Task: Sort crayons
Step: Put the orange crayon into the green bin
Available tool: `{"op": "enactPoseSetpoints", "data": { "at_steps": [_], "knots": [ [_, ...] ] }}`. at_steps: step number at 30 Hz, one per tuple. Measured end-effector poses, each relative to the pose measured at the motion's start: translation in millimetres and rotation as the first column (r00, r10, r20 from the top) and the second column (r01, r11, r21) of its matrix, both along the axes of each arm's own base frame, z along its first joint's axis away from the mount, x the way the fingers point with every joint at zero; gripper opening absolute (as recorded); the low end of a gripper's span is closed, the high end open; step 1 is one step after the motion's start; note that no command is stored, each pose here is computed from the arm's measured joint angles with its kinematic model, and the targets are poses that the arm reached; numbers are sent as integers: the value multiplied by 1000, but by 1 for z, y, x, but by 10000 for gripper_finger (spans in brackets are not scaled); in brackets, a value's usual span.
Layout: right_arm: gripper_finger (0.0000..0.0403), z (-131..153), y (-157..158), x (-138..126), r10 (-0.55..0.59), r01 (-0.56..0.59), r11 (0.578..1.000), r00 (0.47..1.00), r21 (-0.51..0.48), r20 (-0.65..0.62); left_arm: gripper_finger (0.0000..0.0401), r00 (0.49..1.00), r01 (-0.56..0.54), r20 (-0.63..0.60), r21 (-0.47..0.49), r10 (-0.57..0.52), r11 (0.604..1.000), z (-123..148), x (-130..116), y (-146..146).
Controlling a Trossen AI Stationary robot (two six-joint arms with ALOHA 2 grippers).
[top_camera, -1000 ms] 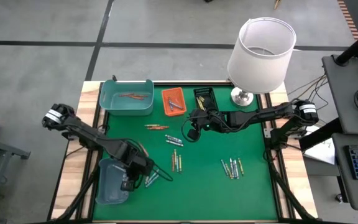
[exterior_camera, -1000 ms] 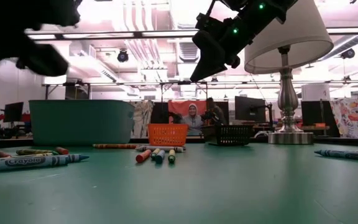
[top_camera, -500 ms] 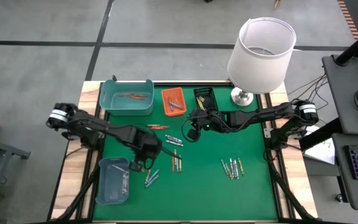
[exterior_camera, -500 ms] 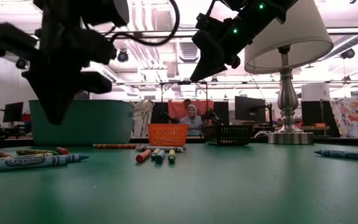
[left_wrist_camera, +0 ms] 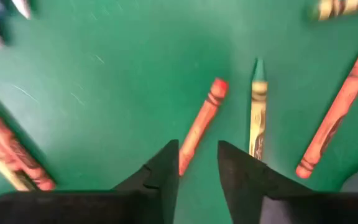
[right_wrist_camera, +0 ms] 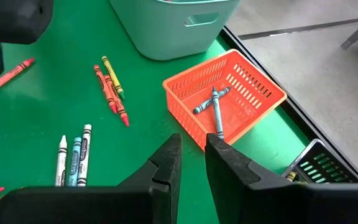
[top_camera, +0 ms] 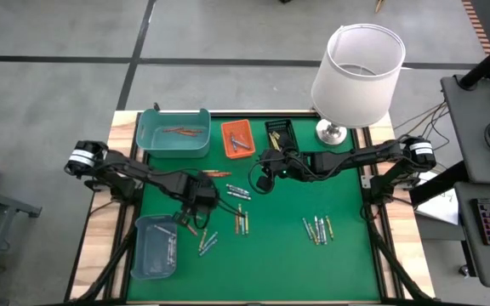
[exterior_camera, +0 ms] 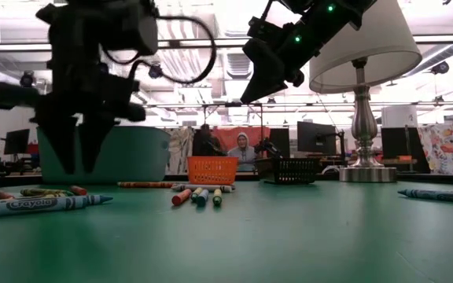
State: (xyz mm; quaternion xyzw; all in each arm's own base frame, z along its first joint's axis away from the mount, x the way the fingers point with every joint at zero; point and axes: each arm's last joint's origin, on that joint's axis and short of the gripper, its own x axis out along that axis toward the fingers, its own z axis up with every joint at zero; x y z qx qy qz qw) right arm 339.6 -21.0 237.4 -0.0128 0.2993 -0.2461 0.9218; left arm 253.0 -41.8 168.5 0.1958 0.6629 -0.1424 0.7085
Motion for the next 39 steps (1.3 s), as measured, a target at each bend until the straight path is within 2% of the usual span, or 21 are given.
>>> {"op": "enactPoseSetpoints", "data": {
  "at_steps": [6, 11, 23, 31, 34, 39],
  "knots": [
    [61, 0, 0, 0, 0, 0, 1000, 1000, -1, 6, 125, 1000, 0, 30, -3, 0, 1000, -13, -4, 1],
    [61, 1, 0, 0, -1, 1, 1000, 1000, -2, 7, 127, 998, -12, 69, 75, 7, 997, -15, -2, 5],
    [61, 1, 0, 0, 0, 0, 1000, 1000, -4, 6, 127, 999, -38, 28, 80, 36, 996, -15, -6, 8],
    [61, 1, 0, 0, 0, 0, 1000, 1000, -4, 5, 127, 999, -39, -2, 82, 39, 996, 7, 1, 7],
    [61, 1, 0, 0, 0, 0, 1000, 1000, -4, 5, 126, 997, -70, 29, 47, 69, 996, 21, 9, 4],
    [61, 0, 0, 0, 1, -1, 1000, 1000, -4, -1, 102, 990, -111, 60, -206, 126, 972, 48, 21, -17]
  ]
}}
